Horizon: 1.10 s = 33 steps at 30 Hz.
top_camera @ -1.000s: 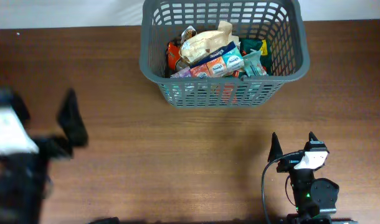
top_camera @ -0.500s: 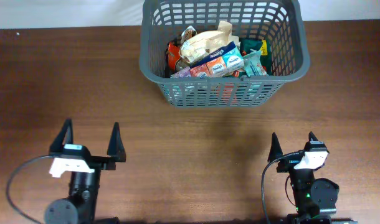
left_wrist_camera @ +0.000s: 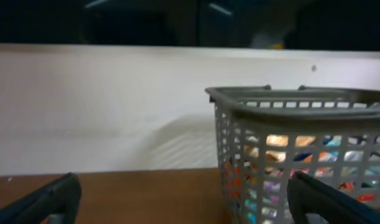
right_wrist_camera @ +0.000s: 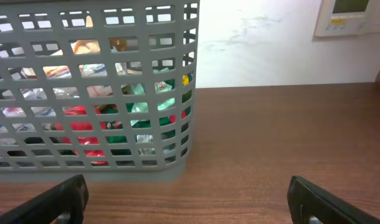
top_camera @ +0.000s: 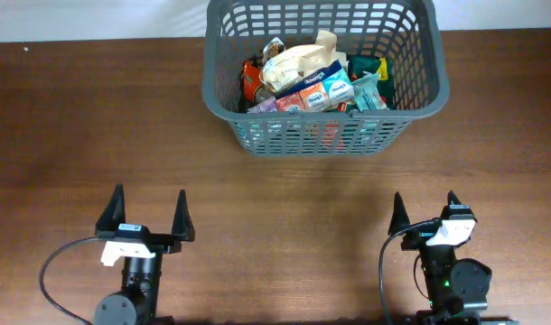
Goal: Pack container
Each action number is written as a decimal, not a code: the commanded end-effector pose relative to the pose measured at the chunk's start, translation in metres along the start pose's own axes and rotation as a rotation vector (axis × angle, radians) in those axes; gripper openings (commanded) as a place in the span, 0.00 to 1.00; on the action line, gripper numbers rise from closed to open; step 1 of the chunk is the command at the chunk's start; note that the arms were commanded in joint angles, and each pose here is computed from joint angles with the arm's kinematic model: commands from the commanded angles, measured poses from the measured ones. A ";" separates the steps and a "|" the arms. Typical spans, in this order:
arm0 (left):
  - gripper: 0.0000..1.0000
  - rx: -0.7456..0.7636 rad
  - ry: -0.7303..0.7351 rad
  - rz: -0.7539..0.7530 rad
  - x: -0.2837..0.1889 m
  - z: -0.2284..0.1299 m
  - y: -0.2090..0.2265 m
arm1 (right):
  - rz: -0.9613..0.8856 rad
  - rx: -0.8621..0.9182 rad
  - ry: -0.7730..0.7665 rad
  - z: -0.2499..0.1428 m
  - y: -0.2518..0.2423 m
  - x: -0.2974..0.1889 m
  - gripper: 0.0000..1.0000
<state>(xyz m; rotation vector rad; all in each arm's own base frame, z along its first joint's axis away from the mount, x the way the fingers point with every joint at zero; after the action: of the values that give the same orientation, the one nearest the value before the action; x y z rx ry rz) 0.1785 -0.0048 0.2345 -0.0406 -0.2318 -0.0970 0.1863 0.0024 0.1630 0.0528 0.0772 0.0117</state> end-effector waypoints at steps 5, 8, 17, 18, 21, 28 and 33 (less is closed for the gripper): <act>0.99 -0.009 0.177 0.043 -0.004 -0.048 0.006 | 0.007 0.011 0.000 -0.002 0.001 0.000 0.99; 0.99 -0.022 0.261 0.047 -0.008 -0.064 0.006 | 0.007 0.010 0.000 -0.002 0.001 0.000 0.99; 0.99 -0.026 0.298 0.061 -0.010 -0.070 0.008 | 0.007 0.010 0.000 -0.002 0.001 0.000 0.99; 0.99 -0.026 0.297 0.061 -0.010 -0.070 0.008 | 0.007 0.010 0.000 -0.002 0.001 0.000 0.99; 0.99 -0.025 0.297 0.064 -0.010 -0.070 0.008 | 0.007 0.010 0.000 -0.002 0.001 0.000 0.99; 0.99 -0.025 0.297 0.064 -0.010 -0.070 0.008 | 0.007 0.011 0.000 -0.002 0.001 0.000 0.99; 0.99 -0.025 0.297 0.064 -0.010 -0.070 0.008 | 0.007 0.010 0.000 -0.002 0.001 0.000 0.99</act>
<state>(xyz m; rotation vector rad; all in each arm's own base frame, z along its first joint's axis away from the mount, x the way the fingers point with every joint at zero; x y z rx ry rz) 0.1859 0.0005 0.1656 -0.0747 0.0686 -0.0438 0.1863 0.0025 0.1630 0.0524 0.0772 0.0121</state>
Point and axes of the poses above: each gripper's point midway between its finger pads, its own x axis out along the fingers, its own y axis along the line the jaws close on, z = x × y, the point moved 6 cm from there along -x, back along the fingers
